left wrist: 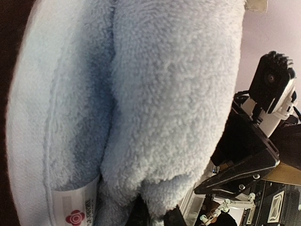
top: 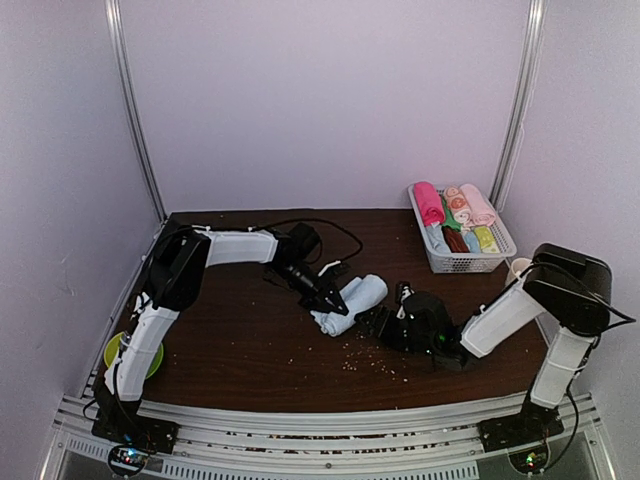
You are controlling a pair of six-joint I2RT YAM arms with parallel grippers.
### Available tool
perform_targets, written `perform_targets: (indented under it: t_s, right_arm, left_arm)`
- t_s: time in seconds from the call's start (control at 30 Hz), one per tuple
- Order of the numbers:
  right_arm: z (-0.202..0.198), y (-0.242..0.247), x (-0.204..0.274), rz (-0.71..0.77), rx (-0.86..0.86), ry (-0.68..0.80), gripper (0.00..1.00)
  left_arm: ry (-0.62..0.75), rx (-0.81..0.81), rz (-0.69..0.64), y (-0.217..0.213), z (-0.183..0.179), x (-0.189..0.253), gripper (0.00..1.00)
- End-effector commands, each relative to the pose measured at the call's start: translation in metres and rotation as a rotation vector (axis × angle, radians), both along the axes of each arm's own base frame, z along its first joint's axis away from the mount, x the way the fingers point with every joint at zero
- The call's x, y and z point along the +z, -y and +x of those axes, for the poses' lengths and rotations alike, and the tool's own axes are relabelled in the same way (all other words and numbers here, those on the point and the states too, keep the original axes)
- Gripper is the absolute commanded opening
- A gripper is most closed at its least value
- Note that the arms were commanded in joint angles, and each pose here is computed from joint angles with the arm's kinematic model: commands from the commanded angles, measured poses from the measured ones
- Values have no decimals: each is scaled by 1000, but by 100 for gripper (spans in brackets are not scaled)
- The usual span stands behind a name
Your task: Roll the towels
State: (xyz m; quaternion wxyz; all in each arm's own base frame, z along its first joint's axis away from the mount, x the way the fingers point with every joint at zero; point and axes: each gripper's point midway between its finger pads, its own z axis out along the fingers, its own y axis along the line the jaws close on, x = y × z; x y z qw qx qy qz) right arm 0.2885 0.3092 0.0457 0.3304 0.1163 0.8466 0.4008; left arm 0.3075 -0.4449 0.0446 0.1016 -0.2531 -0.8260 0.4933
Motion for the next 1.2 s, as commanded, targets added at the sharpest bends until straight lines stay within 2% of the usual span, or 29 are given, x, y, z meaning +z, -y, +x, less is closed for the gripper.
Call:
perform_targets:
  t_s: [0.0,0.07,0.1,0.13,0.17,0.3,0.37,0.53,0.7,0.8,0.97,1.17]
  right_arm:
    - [16,-19,26,176,7,40,68]
    - [17,-21,32,166,29,75,69]
    - [15,-23,38,147,54,107,76]
    - [14,-22,41,107,66,127,96]
    - [14,-16,45,50,61,156,100]
    - [10,-1,66,-218,106,264,99]
    - [9,7,84,-426,127,359,99]
    - [5,11,127,-822,265,556,99]
    - [-1,13,154,-981,407,728,100]
    - [5,23,153,-965,356,699,99]
    - [5,12,131,-610,255,486,99]
    - [10,-9,98,-349,141,284,100]
  left_arm:
    - [28,28,95,-12,7,-38,0]
    - [46,29,113,-16,9,-39,0]
    - [56,31,118,-19,12,-40,0]
    - [67,29,124,-21,15,-41,0]
    - [69,25,131,-24,17,-41,0]
    - [59,47,130,-36,29,-43,0]
    - [55,34,148,-42,29,-46,0]
    - [72,-16,187,-49,26,-55,0]
    - [58,-39,203,-48,28,-64,0]
    - [63,-40,209,-50,32,-67,1]
    - [87,-11,210,-56,50,-65,1]
    - [75,-14,196,-56,51,-71,1]
